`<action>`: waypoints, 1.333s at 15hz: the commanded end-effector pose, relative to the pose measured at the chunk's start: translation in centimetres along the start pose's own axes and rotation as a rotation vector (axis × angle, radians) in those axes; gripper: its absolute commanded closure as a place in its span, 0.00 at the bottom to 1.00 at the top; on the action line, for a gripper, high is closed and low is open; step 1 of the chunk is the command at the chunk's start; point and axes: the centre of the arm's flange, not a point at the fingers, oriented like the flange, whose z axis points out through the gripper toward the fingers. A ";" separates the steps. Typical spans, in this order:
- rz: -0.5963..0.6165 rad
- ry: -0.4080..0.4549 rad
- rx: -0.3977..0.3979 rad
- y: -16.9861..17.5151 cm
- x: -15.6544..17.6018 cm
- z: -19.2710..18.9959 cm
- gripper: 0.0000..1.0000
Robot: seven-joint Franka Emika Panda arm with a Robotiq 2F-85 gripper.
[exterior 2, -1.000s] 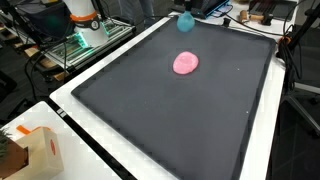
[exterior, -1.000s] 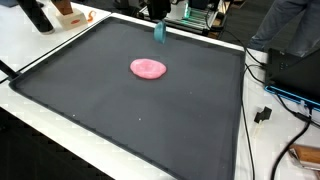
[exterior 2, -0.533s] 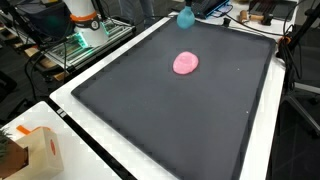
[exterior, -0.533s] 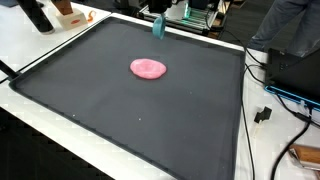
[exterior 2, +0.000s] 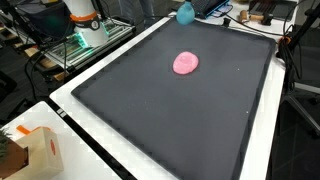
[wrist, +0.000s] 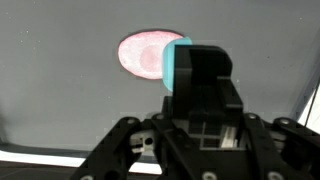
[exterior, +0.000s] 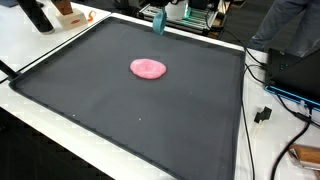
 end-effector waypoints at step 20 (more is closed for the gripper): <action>-0.144 0.024 0.359 6.4 0.6 2.4 0.75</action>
